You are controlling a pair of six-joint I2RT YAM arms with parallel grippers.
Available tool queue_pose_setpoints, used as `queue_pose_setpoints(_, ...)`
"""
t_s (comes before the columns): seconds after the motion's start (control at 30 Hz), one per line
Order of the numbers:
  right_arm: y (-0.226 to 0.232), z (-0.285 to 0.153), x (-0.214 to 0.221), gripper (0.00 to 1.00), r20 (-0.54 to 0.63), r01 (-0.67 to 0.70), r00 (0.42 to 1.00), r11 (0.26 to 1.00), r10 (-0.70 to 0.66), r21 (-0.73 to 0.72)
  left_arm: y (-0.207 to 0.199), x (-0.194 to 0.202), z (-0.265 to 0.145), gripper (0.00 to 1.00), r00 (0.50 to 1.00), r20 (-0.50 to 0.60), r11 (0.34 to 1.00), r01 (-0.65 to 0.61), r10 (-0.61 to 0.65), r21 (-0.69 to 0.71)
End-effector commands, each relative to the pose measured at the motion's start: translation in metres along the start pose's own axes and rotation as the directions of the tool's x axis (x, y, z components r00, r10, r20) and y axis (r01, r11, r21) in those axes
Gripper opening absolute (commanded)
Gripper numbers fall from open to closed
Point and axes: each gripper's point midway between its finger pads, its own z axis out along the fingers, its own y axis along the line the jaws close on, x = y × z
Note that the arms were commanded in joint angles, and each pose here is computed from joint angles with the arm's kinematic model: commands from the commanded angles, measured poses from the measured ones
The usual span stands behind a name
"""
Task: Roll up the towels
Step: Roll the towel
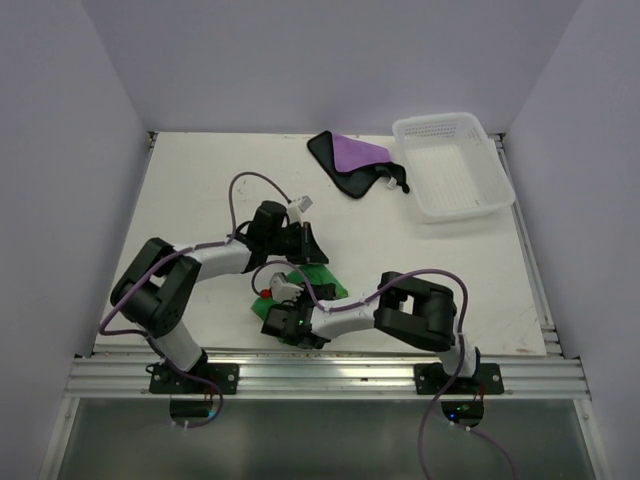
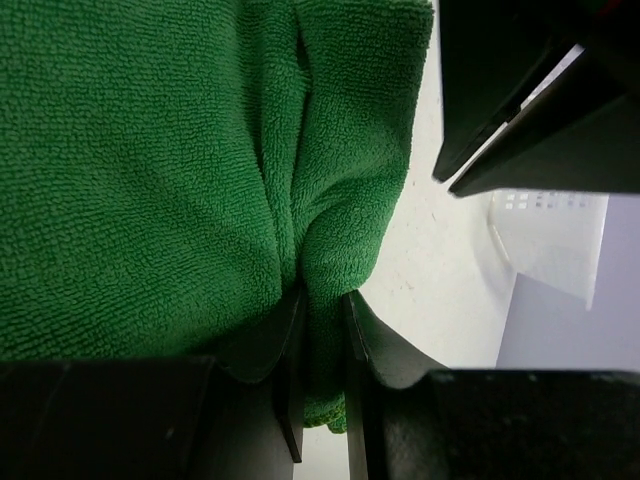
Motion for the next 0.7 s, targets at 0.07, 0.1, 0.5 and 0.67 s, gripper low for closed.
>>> queue_pose_setpoints(0.07, 0.030, -0.001, 0.002, 0.00, -0.019, 0.006, 1.000, 0.995, -0.008, -0.100, -0.001, 0.012, 0.010, 0.07, 1.000, -0.010, 0.999, -0.011, 0.012, 0.047)
queue_pose_setpoints(0.1, 0.031, -0.001, 0.001, 0.00, -0.018, 0.012, 1.000, 0.994, -0.014, -0.106, 0.002, 0.014, 0.011, 0.07, 1.000, -0.011, 0.999, -0.011, 0.011, 0.042)
queue_pose_setpoints(0.5, 0.034, -0.001, 0.002, 0.02, -0.024, 0.008, 1.000, 0.992, -0.011, -0.128, 0.051, 0.047, 0.017, 0.06, 0.998, -0.054, 0.995, 0.010, -0.016, -0.101)
queue_pose_setpoints(0.67, 0.035, -0.006, -0.001, 0.05, -0.032, -0.062, 0.998, 0.977, 0.056, -0.205, 0.065, 0.061, 0.021, 0.04, 0.998, -0.060, 0.993, 0.024, -0.031, -0.117)
